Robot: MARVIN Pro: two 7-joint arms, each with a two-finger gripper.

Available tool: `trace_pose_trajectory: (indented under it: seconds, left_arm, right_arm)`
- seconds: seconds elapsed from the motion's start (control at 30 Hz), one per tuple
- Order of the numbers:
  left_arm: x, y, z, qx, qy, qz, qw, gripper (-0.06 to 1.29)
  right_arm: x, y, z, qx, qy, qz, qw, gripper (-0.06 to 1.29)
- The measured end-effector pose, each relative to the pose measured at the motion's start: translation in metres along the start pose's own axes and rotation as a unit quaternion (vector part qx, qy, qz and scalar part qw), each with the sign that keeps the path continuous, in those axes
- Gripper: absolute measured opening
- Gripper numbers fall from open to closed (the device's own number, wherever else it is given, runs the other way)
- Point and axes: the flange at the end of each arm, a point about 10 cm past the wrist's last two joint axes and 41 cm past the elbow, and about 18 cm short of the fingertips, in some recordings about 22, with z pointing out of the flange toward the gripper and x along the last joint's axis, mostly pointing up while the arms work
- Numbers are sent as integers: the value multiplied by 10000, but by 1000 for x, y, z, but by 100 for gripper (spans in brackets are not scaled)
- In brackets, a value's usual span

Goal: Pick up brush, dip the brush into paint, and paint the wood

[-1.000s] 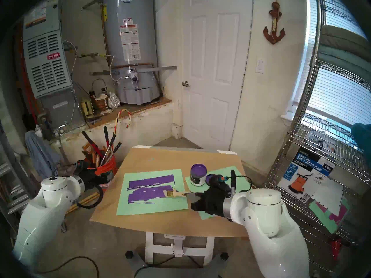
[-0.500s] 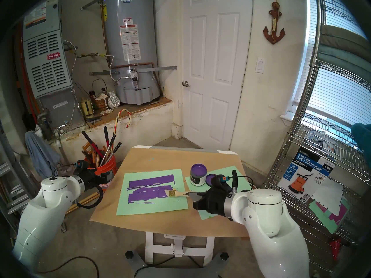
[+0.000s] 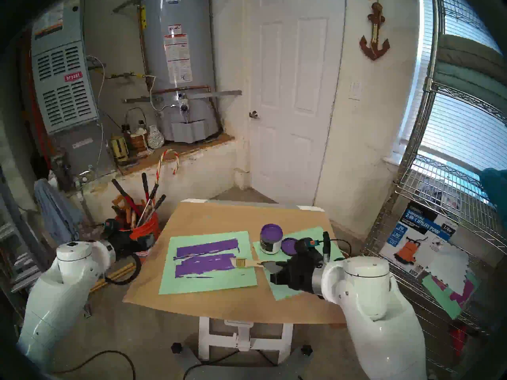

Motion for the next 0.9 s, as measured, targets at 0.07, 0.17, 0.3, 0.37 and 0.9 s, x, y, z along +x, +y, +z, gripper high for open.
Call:
trace_pose_trajectory:
  seconds: [0.07,0.17,0.3,0.37,0.9]
  left_arm:
    - [0,0,0,0,0,0,10000,126]
    - [0,0,0,0,0,0,10000,126]
    - [0,0,0,0,0,0,10000,126]
    - [0,0,0,0,0,0,10000,126]
    - [0,0,0,0,0,0,10000,126]
  right_arm:
    - [0,1,-1,-16,0,-11,10000,-3]
    - [1,2,-2,-36,-2,-24,10000,-3]
    - [1,4,-3,-65,-6,-43,10000,-3]
    - [1,4,-4,-77,-6,-47,10000,-3]
    - [-1,12,-10,-205,-20,-70,9998,-3]
